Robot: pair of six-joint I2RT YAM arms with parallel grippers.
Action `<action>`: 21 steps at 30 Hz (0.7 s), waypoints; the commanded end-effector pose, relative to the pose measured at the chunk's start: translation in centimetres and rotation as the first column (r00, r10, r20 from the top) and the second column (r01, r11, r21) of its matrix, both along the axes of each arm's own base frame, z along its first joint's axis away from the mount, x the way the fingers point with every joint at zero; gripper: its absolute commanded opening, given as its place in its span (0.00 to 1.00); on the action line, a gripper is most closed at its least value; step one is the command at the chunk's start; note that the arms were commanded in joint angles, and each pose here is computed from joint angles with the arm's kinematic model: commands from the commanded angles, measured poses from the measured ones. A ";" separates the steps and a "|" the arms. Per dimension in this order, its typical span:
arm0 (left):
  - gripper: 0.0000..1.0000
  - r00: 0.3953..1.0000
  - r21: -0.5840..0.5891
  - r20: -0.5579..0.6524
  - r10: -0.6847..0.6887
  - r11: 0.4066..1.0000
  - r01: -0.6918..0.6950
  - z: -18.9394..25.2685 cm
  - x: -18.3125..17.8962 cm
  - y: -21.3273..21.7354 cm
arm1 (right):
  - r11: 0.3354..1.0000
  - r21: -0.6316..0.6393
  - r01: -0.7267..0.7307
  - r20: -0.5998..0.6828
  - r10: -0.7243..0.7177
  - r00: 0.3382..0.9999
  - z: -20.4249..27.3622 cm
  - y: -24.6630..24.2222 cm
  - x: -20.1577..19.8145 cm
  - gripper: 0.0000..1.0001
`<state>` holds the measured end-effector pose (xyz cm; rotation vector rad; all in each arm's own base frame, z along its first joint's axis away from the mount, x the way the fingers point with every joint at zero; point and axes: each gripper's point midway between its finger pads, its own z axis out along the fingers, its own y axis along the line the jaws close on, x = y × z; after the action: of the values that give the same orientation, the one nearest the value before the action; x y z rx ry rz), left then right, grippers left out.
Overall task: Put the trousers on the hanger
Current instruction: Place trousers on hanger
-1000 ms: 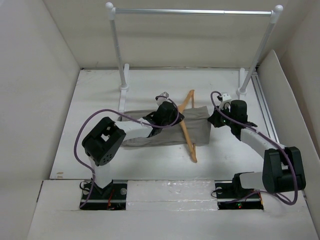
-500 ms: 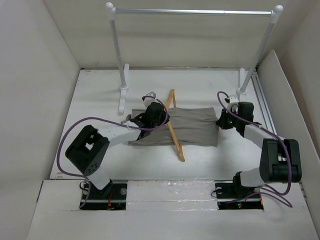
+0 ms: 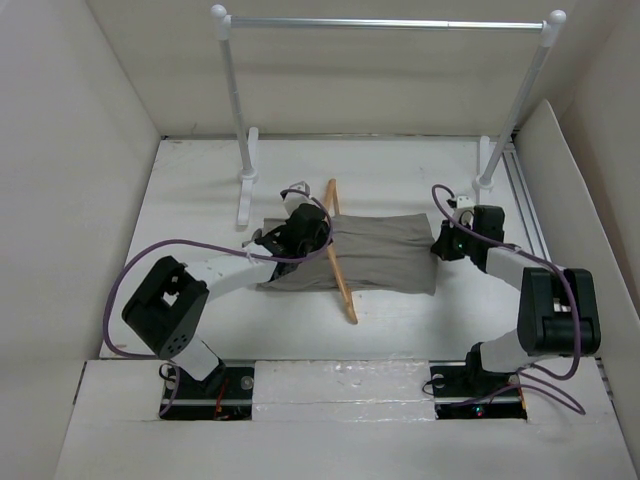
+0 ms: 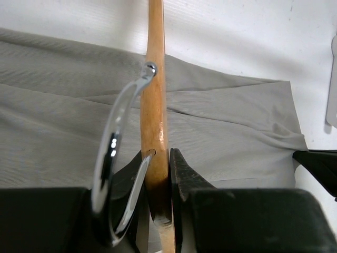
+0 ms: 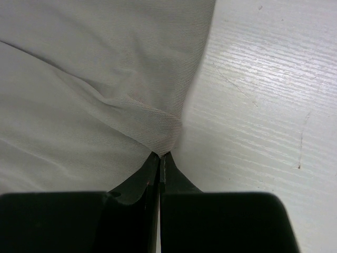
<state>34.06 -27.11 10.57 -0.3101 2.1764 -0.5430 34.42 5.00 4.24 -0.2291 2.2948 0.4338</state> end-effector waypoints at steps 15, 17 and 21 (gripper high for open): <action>0.00 0.996 0.278 -0.040 -0.086 0.956 0.094 1.6 -2.2 0.9 | 0.998 0.000 -0.060 0.059 0.060 0.996 1.5 2.3 0.9 0.19; 0.00 0.997 0.252 -0.007 -0.081 0.964 0.080 3.7 -1.7 0.6 | 0.997 0.004 -0.071 0.068 0.071 0.995 2.2 2.7 0.7 0.41; 0.00 0.996 0.191 0.050 -0.070 0.980 0.059 8.0 -1.2 0.0 | 0.994 0.000 -0.112 0.129 0.111 0.985 5.9 4.0 0.1 0.60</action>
<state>31.98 -27.08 12.86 -0.0834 2.2737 -0.3256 33.66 7.81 6.02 -0.3147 2.2621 0.4653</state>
